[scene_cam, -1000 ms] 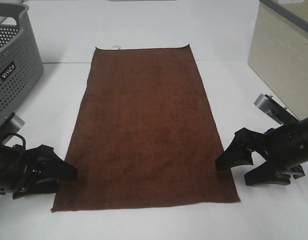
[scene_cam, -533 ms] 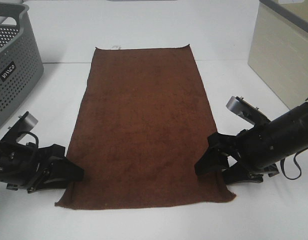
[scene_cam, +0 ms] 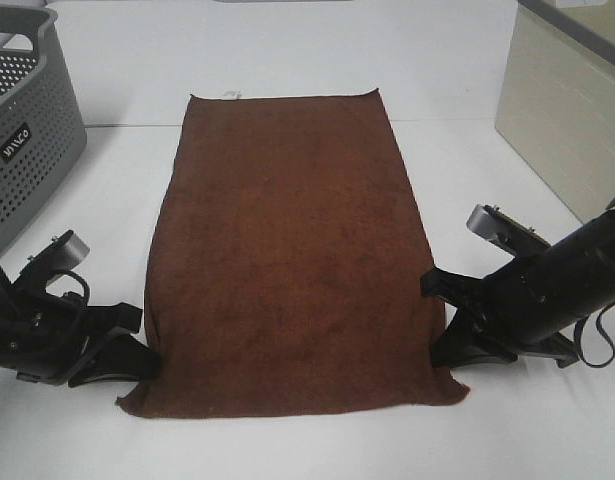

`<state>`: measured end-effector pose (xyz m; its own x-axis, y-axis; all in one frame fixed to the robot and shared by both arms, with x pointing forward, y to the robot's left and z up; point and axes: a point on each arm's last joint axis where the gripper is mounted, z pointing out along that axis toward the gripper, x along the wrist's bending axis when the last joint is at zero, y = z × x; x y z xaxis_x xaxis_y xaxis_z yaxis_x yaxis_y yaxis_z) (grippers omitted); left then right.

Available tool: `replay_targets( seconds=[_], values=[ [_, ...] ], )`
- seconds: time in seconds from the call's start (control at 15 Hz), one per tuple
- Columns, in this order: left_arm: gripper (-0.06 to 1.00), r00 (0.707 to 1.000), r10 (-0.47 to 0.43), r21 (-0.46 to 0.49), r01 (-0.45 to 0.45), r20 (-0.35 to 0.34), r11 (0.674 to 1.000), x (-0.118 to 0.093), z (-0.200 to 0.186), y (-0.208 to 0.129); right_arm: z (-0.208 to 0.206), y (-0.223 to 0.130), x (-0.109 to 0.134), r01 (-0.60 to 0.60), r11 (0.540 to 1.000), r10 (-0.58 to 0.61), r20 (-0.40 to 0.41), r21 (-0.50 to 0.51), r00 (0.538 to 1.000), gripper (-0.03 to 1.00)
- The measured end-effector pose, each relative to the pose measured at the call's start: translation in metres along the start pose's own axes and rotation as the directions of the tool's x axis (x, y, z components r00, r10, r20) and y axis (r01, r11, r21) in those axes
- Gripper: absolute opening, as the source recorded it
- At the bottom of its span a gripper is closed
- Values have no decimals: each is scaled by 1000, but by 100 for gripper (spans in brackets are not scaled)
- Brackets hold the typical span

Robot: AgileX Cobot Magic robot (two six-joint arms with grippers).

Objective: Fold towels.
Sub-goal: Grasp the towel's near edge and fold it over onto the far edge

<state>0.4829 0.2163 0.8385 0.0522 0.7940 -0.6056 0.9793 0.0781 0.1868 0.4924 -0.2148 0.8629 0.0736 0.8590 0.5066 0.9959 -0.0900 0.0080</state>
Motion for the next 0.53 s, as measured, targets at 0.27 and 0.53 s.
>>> replay_targets(
  seconds=[0.27,0.53],
  values=[
    [0,1000,5,7,-5,-2,1000,-5,-9,-5,-12,-4,7,0,1000,0,-4,-1,1000,0],
    [0,1000,0,27,0,-7,1000,-9,-24,-33,-29,-32,7,-7,1000,7,1,-9,1000,0]
  ],
)
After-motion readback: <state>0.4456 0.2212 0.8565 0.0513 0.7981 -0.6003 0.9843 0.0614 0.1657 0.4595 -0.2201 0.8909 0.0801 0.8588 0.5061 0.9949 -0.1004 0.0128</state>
